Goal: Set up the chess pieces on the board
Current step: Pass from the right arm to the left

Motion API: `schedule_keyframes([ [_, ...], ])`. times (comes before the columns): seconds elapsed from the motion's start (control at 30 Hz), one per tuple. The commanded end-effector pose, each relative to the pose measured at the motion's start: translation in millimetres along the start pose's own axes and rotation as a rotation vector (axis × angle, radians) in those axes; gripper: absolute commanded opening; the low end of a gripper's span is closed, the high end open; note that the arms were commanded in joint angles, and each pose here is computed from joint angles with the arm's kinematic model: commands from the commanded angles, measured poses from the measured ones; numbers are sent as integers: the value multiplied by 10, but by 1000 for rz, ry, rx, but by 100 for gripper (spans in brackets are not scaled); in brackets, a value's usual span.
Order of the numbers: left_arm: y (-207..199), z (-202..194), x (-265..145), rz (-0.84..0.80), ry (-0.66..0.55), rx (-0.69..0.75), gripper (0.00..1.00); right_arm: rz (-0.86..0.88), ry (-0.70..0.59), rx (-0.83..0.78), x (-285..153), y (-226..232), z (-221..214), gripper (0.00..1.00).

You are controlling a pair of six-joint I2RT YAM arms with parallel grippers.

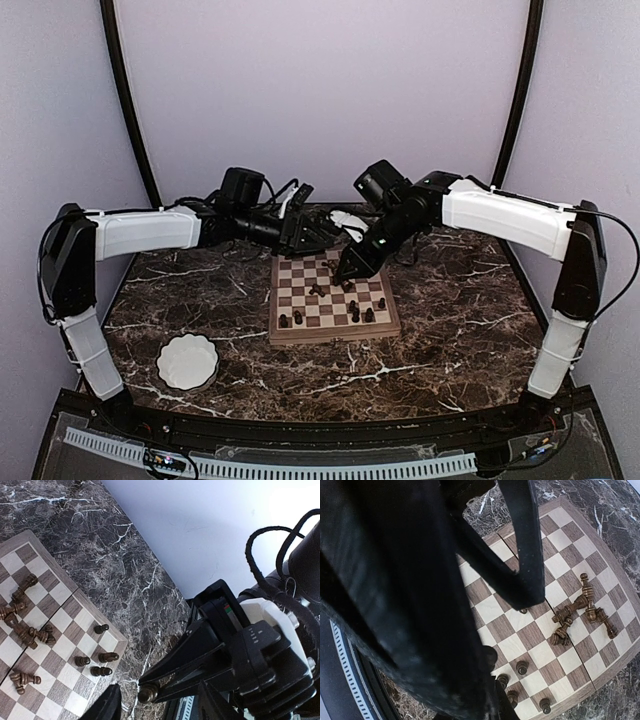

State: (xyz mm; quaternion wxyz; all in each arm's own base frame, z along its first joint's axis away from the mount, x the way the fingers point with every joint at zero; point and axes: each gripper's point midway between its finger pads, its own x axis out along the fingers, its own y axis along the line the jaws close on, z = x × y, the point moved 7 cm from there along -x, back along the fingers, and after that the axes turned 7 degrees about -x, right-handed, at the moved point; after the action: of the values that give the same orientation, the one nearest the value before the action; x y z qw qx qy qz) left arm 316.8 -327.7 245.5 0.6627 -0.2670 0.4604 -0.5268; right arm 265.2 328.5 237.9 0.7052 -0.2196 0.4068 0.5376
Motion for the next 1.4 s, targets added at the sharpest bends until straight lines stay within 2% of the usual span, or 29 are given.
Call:
schedule_keyframes([
  [0.0, -90, -80, 56, -71, 57, 2, 52, 6, -40, -41, -8, 39, 129, 4],
  [0.2, -112, -158, 156, -65, 103, 6, 48, 4, -51, -49, -30, 57, 175, 4],
  [0.33, -101, -160, 171, -64, 106, 1, 41, 3, -62, -53, -62, 65, 202, 4],
  [0.6, -86, -162, 202, -77, 122, -13, 14, 0, -61, -57, -81, 72, 185, 4],
  [0.77, -94, -132, 176, -38, 112, -3, 1, -2, -47, -51, -81, 82, 125, 4],
  [1.0, -182, -170, -92, 159, 38, 137, 0, -1, 13, -24, -25, 149, -248, 4],
  [1.27, -22, -601, -94, 452, 109, 342, 0, -7, 22, -14, -27, 173, -359, 4],
  [1.37, 47, -681, -58, 493, 106, 363, 0, -10, 24, -14, -18, 165, -354, 4],
])
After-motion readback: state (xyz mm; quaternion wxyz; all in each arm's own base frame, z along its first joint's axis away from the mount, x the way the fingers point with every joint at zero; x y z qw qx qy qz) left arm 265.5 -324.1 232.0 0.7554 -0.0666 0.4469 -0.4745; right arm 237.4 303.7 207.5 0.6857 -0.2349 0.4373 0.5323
